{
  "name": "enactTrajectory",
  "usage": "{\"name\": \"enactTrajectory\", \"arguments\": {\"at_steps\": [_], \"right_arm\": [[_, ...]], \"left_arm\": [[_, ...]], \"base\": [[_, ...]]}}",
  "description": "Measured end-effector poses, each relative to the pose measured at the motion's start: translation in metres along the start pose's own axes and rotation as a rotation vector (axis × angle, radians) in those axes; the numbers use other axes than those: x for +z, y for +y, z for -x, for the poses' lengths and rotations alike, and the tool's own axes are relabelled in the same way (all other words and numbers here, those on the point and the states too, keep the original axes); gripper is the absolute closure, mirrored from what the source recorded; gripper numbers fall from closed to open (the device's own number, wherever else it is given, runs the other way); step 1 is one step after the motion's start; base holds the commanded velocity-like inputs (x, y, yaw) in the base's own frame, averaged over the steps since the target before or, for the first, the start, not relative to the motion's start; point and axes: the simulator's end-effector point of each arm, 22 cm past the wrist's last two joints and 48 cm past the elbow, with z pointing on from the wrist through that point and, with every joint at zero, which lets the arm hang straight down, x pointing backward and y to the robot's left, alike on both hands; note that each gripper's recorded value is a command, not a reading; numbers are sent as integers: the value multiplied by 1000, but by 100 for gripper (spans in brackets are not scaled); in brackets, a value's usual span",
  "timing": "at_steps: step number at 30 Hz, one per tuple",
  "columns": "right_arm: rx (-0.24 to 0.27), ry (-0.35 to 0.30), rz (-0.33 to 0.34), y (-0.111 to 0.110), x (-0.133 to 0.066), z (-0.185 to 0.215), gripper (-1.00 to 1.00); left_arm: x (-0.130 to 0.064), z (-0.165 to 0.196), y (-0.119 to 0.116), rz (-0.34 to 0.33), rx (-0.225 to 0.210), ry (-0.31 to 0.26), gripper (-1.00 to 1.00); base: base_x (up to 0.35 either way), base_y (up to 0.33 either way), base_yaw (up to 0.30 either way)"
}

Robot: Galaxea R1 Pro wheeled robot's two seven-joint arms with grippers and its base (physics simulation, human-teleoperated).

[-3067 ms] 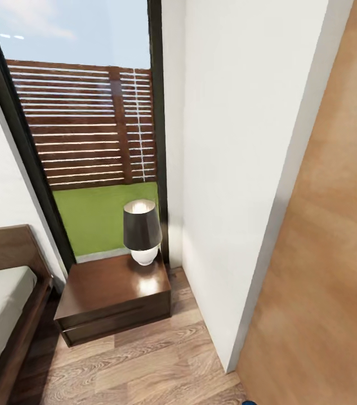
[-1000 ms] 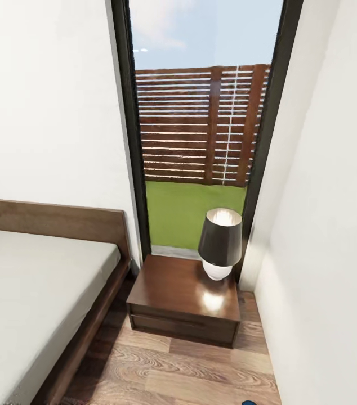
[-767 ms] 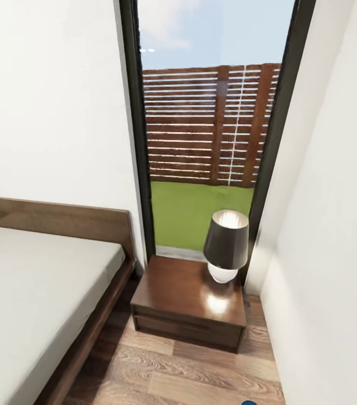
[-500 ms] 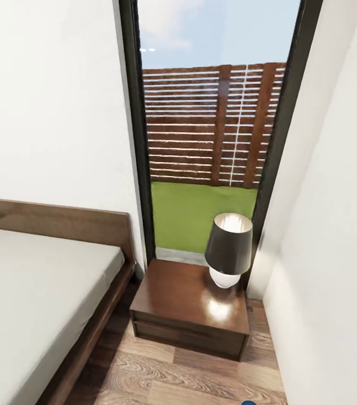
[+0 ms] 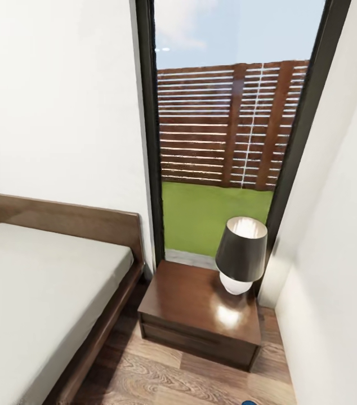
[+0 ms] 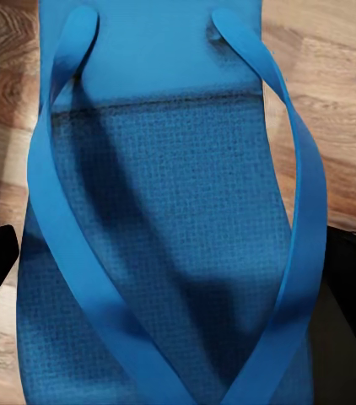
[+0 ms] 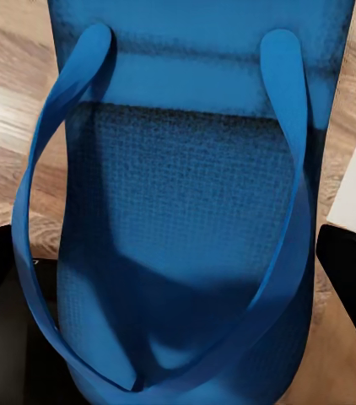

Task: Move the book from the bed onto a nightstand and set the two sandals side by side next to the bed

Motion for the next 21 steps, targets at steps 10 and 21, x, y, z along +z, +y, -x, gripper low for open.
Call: {"name": "enactTrajectory", "arguments": {"at_steps": [10, 21], "right_arm": [[0, 0, 1, 1, 0, 0, 100], [0, 0, 1, 0, 0, 0, 100]], "left_arm": [[0, 0, 0, 0, 0, -1, 100], [0, 1, 1, 1, 0, -3, 100]], "base": [[1, 0, 254], [0, 0, 256]]}}
